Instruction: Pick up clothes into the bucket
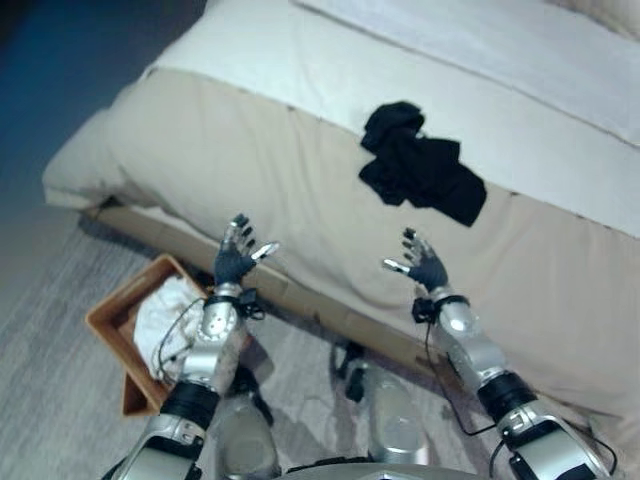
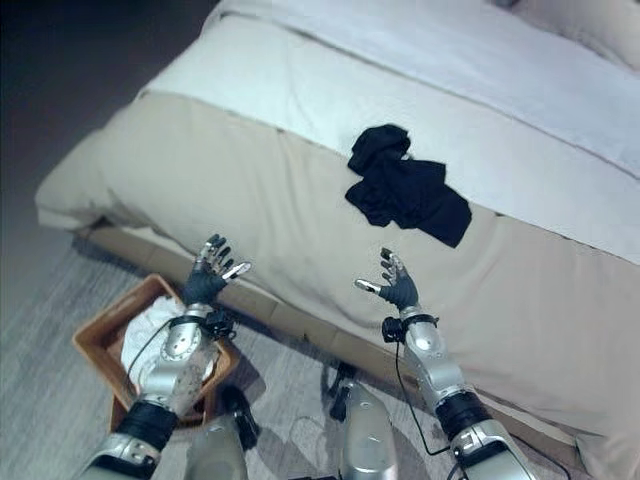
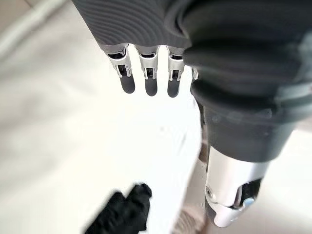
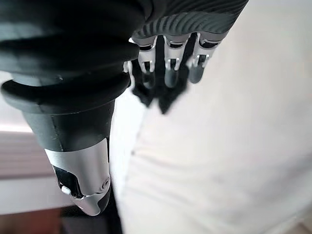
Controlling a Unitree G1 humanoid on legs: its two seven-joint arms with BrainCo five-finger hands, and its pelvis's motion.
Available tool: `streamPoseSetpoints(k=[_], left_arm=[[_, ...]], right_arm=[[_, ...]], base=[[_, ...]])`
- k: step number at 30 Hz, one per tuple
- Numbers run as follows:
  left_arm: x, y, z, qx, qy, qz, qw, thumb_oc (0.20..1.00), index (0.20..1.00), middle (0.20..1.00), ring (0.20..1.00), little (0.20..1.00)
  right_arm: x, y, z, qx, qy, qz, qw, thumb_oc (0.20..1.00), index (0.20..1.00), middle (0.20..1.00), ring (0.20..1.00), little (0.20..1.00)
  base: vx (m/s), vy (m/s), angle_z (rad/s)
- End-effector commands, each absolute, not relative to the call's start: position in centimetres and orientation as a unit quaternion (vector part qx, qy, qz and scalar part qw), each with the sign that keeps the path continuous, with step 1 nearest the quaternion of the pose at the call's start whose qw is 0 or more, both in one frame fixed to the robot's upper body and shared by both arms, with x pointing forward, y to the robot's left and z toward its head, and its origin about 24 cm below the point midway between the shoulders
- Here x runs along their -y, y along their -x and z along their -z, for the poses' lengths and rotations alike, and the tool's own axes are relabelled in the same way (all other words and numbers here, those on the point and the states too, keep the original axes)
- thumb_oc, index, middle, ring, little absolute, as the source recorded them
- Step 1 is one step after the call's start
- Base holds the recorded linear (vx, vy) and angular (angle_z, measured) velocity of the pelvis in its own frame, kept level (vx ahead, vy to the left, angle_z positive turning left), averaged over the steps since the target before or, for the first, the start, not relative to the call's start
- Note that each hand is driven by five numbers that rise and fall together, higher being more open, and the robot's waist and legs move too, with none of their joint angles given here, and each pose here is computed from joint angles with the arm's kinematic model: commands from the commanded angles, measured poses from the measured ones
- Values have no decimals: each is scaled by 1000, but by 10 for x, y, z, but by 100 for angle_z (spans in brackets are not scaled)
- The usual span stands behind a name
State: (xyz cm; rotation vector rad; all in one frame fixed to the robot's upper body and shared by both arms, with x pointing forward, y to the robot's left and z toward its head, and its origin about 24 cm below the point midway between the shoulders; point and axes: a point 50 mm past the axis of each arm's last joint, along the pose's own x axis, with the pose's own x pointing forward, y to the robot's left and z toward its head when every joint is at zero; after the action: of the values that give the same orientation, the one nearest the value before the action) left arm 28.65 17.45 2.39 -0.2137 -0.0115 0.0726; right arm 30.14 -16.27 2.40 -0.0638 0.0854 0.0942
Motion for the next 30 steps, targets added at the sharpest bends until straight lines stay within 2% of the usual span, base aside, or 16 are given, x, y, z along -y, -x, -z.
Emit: streamPoseSetpoints(k=[1, 7, 10, 17, 24, 30], left_arm=[[-179, -271, -19, 6, 130, -13, 991, 1000, 1000, 1000, 1000, 1000], [-175, -260, -4, -29, 147, -7, 989, 1000, 1000, 1000, 1000, 1000], [-191, -246, 3, -37, 148, -42, 987, 1000, 1000, 1000, 1000, 1000], [-218, -224, 14, -54, 153, -92, 982, 1000, 1000, 1000, 1000, 1000], [-221, -224, 3, -32, 151, -89, 984, 1000, 1000, 1000, 1000, 1000], [-214, -235, -15, 2, 88, -51, 995, 1000, 1000, 1000, 1000, 1000]], right_arm=[[152, -302, -46, 12, 50, -92, 994, 1000, 1000, 1000, 1000, 1000], [165, -291, -34, -13, 70, -91, 993, 1000, 1000, 1000, 1000, 1000], [166, -292, -38, -4, 85, -99, 991, 1000, 1000, 1000, 1000, 1000], [171, -286, -35, -12, 79, -91, 993, 1000, 1000, 1000, 1000, 1000], [165, -292, -43, 4, 89, -97, 991, 1000, 1000, 1000, 1000, 1000], [149, -312, -66, 52, 134, -98, 985, 1000, 1000, 1000, 1000, 1000]], base=[[191, -343, -25], [133, -133, -38], [327, 128, -1], [254, 101, -80], [124, 120, -19], [-40, 70, 1]])
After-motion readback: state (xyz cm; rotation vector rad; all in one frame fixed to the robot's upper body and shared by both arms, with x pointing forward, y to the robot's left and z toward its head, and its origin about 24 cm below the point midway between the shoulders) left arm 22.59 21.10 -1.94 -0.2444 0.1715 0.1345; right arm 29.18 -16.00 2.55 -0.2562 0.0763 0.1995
